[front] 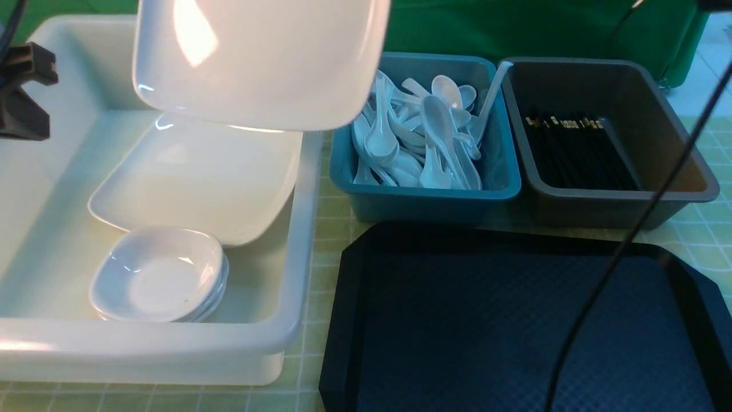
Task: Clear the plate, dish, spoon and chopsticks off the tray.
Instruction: Use the right arm to put the plate into the large storage box on the left
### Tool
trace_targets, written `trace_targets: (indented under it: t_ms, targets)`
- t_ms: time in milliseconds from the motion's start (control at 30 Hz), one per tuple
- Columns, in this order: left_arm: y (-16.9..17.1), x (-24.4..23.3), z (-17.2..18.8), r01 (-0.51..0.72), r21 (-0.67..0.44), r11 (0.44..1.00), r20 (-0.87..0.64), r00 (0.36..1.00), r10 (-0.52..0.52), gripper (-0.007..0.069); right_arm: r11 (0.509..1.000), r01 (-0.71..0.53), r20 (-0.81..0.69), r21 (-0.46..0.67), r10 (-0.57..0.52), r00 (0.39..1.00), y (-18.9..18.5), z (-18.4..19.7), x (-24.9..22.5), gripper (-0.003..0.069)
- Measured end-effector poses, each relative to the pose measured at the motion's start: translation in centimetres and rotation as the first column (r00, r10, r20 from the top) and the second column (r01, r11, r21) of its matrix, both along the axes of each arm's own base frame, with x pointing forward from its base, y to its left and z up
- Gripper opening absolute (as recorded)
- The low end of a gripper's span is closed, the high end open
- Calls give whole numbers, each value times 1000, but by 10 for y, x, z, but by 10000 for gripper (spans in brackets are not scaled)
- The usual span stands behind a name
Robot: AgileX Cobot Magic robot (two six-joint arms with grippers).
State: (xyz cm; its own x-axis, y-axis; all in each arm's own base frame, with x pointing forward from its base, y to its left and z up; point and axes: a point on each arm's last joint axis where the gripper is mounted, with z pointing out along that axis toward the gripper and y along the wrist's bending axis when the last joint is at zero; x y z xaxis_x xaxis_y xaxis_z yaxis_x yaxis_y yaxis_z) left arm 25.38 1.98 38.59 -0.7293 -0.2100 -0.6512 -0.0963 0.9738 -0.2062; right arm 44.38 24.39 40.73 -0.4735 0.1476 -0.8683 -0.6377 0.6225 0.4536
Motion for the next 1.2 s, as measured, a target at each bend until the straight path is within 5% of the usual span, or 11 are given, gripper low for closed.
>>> trace_targets:
  t_ms: [500,1200]
  targets:
    - [1,1,1,-5,3,1000,22,1000,5,-8,997,47,21,53,-48,999,85,-72,9,18]
    - [2,2,2,-10,8,1000,30,1000,10,-8,994,85,65,-69,-80,995,107,-132,21,18]
